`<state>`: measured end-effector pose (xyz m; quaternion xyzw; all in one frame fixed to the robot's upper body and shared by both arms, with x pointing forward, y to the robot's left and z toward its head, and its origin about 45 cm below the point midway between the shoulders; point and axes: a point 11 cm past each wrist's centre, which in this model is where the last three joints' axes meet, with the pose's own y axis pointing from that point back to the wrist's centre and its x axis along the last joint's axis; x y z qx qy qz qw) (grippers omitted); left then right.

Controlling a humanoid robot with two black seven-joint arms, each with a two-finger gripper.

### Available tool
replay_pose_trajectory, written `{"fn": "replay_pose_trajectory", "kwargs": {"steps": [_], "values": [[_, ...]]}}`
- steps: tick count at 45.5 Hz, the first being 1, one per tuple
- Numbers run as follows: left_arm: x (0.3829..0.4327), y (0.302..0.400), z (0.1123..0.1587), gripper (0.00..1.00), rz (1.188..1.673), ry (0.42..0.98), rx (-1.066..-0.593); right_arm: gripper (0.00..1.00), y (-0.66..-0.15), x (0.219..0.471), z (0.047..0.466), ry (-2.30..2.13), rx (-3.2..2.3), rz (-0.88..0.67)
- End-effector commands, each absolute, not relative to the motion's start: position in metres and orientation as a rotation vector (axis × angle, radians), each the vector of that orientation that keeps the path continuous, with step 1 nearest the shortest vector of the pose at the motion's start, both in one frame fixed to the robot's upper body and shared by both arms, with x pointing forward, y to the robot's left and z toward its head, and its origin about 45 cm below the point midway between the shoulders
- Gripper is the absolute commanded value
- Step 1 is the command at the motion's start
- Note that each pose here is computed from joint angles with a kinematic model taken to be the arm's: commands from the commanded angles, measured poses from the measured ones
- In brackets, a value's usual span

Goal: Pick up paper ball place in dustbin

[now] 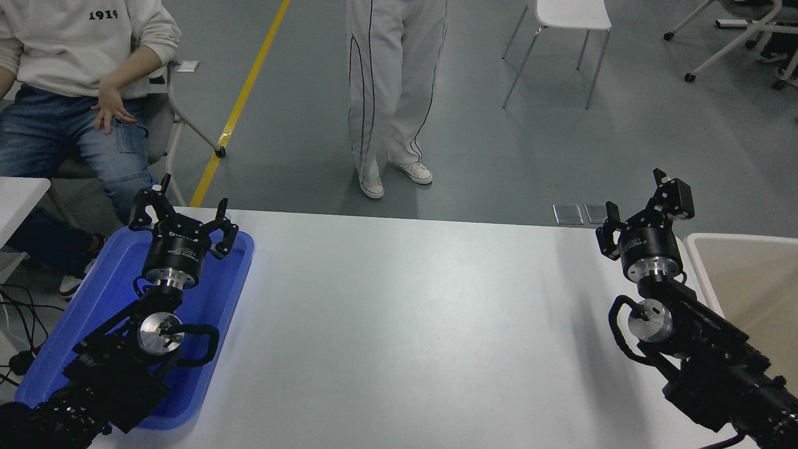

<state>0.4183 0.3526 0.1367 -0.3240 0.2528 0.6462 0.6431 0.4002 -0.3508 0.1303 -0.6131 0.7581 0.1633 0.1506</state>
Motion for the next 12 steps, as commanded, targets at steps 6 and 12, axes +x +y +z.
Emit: {"fn": "replay_pose_trajectory", "kwargs": {"steps": [6, 12], "values": [[0.4183, 0.3525, 0.1368, 1.0, 1.472, 0.576, -0.738, 1.0, -0.3572, 0.3918, 0.1269, 2.189, -1.773, 0.455], [0.4183, 0.3525, 0.1368, 1.0, 1.472, 0.576, -0.738, 1.0, -0.3587, 0.3919, 0.1274, 2.19, -1.769, 0.452]]}}
